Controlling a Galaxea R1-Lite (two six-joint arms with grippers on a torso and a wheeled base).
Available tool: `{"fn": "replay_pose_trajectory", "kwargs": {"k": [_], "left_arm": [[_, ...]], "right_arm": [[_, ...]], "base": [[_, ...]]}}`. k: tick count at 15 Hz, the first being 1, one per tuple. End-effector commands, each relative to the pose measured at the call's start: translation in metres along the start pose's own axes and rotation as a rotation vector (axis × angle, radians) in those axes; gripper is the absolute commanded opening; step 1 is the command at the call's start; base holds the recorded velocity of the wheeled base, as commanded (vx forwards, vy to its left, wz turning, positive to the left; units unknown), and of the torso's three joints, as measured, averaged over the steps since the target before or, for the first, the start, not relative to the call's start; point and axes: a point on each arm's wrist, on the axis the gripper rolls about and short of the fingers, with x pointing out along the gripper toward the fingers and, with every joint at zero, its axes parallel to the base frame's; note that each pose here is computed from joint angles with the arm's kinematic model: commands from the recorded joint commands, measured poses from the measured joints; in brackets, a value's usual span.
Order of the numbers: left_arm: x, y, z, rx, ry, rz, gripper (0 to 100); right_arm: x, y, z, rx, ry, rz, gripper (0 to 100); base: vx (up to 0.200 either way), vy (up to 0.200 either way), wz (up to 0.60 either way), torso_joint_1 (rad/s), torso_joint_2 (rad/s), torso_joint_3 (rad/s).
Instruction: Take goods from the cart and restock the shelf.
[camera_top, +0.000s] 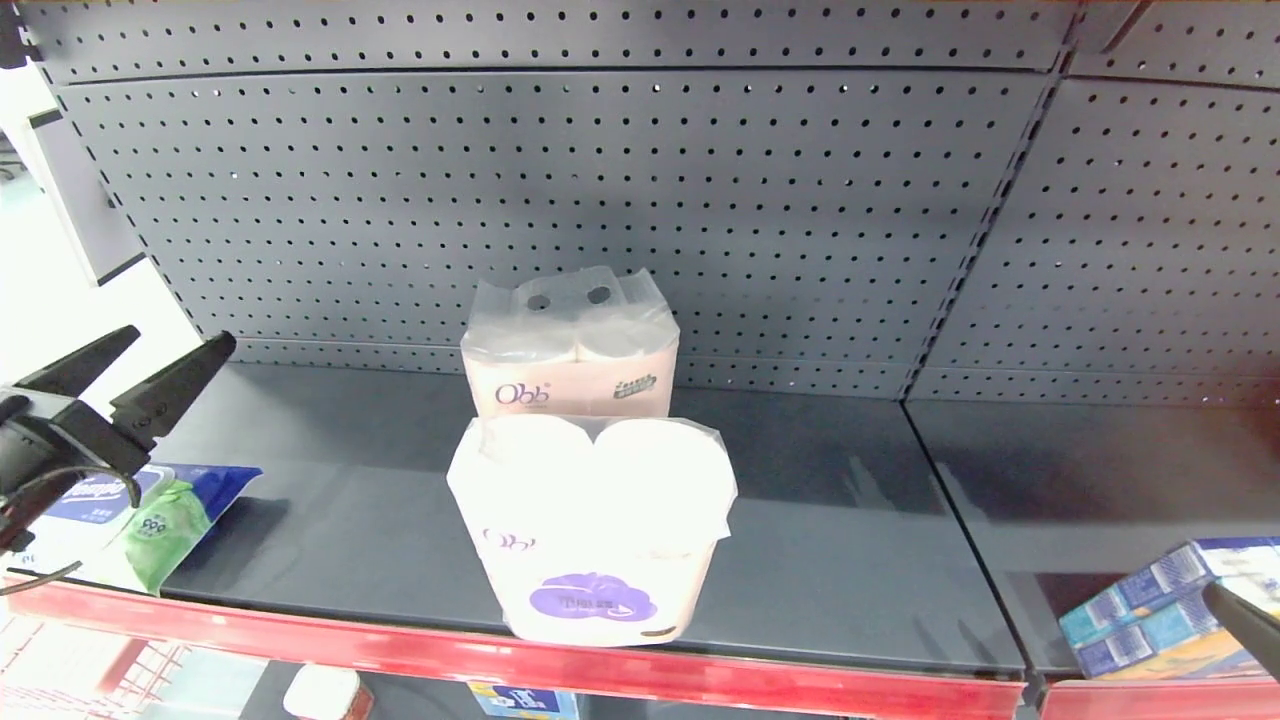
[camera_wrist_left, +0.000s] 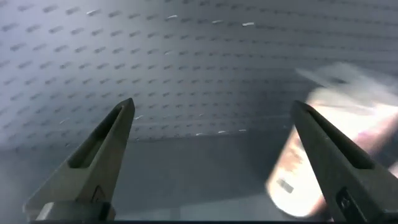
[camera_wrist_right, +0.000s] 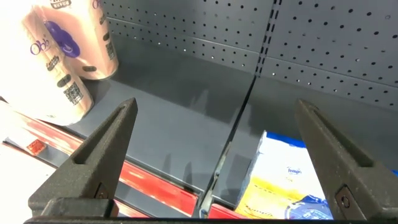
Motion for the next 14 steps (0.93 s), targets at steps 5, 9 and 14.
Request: {"fn": "replay_pose_trajectory", "kwargs": {"k": [5, 9, 14], "left_arm": [[-0.012, -0.008, 0.002, 0.029, 0.055, 0.281, 100], [-0.065, -0.041, 0.024, 0.054, 0.213, 0.3, 100], [-0.131, -0.08, 0.036, 0.144, 0.218, 0.109, 100]], "right_arm": [[0.001, 0.0, -0.001, 0.0, 0.006, -0.002, 100], [0.0, 0.0, -0.001, 0.002, 0.006, -0.014, 100], [-0.001, -0.002, -0.01, 0.006, 0.036, -0.102, 100]], "base": [[0.0, 0.0, 0.0, 0.0, 0.0, 0.0], [0.0, 0.0, 0.0, 0.0, 0.0, 0.0], [0.0, 0.0, 0.0, 0.0, 0.0, 0.0]]}}
